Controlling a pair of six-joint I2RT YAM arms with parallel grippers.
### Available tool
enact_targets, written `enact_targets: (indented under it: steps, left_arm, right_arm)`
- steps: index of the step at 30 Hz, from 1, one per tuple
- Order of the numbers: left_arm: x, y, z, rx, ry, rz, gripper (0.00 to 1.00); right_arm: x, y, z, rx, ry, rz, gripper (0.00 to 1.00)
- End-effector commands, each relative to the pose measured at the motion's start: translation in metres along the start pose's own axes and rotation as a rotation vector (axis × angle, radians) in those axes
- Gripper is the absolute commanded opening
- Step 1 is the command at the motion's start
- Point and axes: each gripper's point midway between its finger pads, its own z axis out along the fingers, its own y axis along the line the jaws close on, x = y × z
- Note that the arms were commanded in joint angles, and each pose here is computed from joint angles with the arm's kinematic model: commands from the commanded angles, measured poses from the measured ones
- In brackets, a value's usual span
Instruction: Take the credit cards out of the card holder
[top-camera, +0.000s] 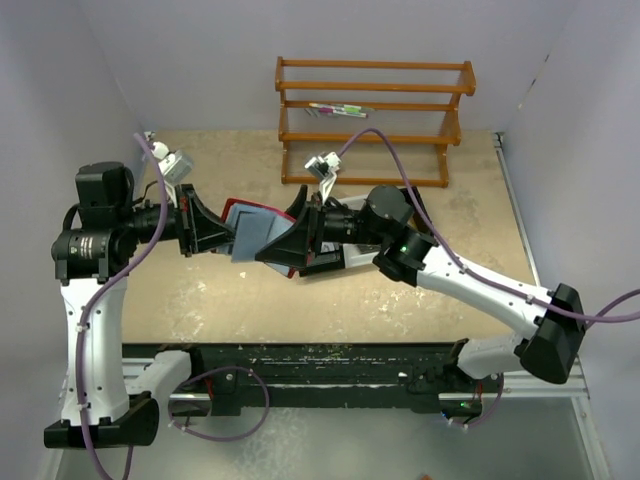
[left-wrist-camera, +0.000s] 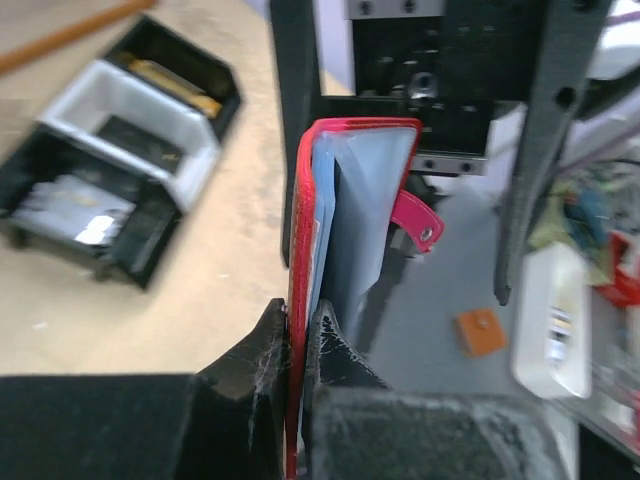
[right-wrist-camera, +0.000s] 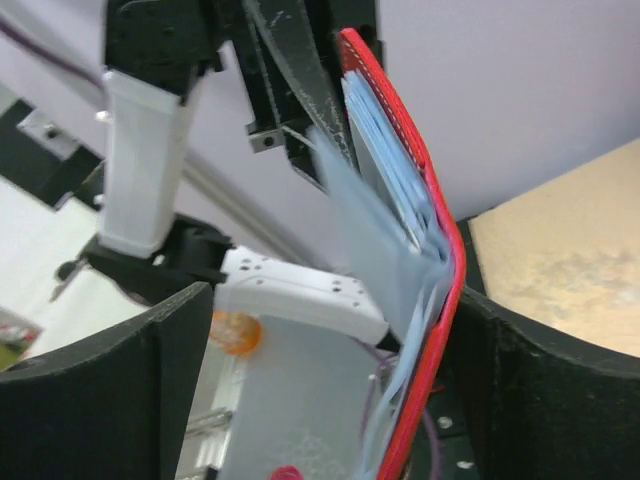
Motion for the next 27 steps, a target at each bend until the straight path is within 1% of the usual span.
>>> enact_targets:
  steps: [1, 3, 6, 11, 15, 20, 27]
  left_arm:
    - [-0.013, 0.052, -0.020, -0.355, 0.033, 0.229, 0.00]
    - [-0.018, 0.057, -0.026, -0.417, 0.038, 0.280, 0.00]
    - [-0.024, 0.054, -0.031, -0.442, 0.028, 0.329, 0.00]
    - [-0.026, 0.049, -0.031, -0.438, 0.027, 0.334, 0.00]
    - [-0.027, 0.040, -0.031, -0.413, 0.026, 0.344, 0.00]
    - [-0.025, 0.020, -0.025, -0.311, 0.020, 0.331, 0.00]
    - [-0.023, -0.015, -0.013, -0.089, 0.009, 0.247, 0.00]
  right_arm:
    - [-0.034, 0.008, -0.019, 0.088, -0.107, -0.071, 1.00]
    - [-0.040, 0.001, -0.029, 0.145, -0.139, -0.083, 1.00]
    - [-0.040, -0.007, -0.034, 0.193, -0.157, -0.089, 0.99]
    - [-0.032, -0.020, -0.034, 0.228, -0.130, -0.091, 1.00]
    - [-0.031, -0.020, -0.033, 0.218, -0.126, -0.097, 0.99]
    - [-0.031, -0.022, -0.035, 0.237, -0.131, -0.100, 1.00]
    - [-0.028, -0.026, -0.042, 0.265, -0.128, -0.129, 1.00]
